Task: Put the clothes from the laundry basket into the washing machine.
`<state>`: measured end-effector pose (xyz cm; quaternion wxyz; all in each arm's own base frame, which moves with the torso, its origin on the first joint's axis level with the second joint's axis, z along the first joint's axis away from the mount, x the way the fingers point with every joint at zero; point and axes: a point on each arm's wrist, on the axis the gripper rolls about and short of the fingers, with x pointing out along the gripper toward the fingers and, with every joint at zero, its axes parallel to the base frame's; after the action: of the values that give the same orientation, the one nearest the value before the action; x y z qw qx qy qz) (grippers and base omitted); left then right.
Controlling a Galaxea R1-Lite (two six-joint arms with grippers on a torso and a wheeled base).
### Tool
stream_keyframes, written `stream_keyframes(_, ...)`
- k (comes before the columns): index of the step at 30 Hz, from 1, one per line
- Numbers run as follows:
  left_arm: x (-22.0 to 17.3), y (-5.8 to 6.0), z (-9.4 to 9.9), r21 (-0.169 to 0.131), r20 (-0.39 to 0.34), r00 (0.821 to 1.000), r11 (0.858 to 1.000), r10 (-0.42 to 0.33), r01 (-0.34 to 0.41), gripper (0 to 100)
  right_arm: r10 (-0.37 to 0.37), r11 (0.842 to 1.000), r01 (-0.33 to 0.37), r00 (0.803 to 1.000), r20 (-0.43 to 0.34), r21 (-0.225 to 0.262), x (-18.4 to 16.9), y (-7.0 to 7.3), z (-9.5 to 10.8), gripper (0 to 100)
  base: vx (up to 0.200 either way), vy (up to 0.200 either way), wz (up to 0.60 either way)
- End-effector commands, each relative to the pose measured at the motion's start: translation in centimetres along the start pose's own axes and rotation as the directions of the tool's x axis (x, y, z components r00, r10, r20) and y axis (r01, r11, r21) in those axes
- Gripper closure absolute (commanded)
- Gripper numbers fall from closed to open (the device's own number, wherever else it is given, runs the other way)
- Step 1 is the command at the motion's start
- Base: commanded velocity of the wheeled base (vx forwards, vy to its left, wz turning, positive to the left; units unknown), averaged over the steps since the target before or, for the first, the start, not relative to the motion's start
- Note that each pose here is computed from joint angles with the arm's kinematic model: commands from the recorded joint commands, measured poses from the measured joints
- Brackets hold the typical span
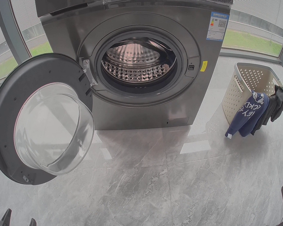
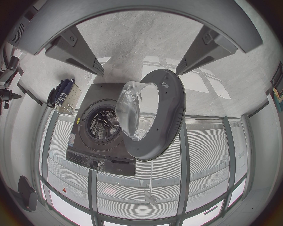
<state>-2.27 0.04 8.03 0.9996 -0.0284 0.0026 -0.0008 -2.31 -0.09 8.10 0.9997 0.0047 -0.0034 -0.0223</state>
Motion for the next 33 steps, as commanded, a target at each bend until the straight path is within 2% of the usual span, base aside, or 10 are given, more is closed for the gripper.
stream_keyframes(1, -0.02, 0.03, -0.49, 0.0, 0.002, 1.0, 1.0, 0.0, 0.0, 0, -0.001, 1.0, 0.001, 1.0, -0.004, -0.002, 0.02, -0.01, -0.52, 0, 0.0, -0.2, 0.0)
stream_keyframes(25, -0.02, 0.03, -0.49, 0.0, 0.002, 1.0, 1.0, 0.0, 0.0, 0, -0.001, 1.0, 0.001, 1.0, -0.004, -0.002, 0.02, -0.01, -0.52, 0, 0.0, -0.2, 0.0)
stream_keyframes(31, -0.02, 0.03, -0.49, 0.002, 0.002, 1.0, 1.0, 0.0, 0.0, 0, 0.0, 1.0, 0.0, 1.0, -0.004, -0.002, 0.02, 0.0, -0.52, 0, 0.0, 0.0, 0.0)
stream_keyframes(33, -0.02, 0.03, -0.49, 0.003, 0.002, 1.0, 1.0, 0.0, 0.0, 0, -0.001, 1.0, 0.001, 1.0, -0.004, -0.002, 0.02, -0.01, -0.52, 0, 0.2, 0.0, 0.0)
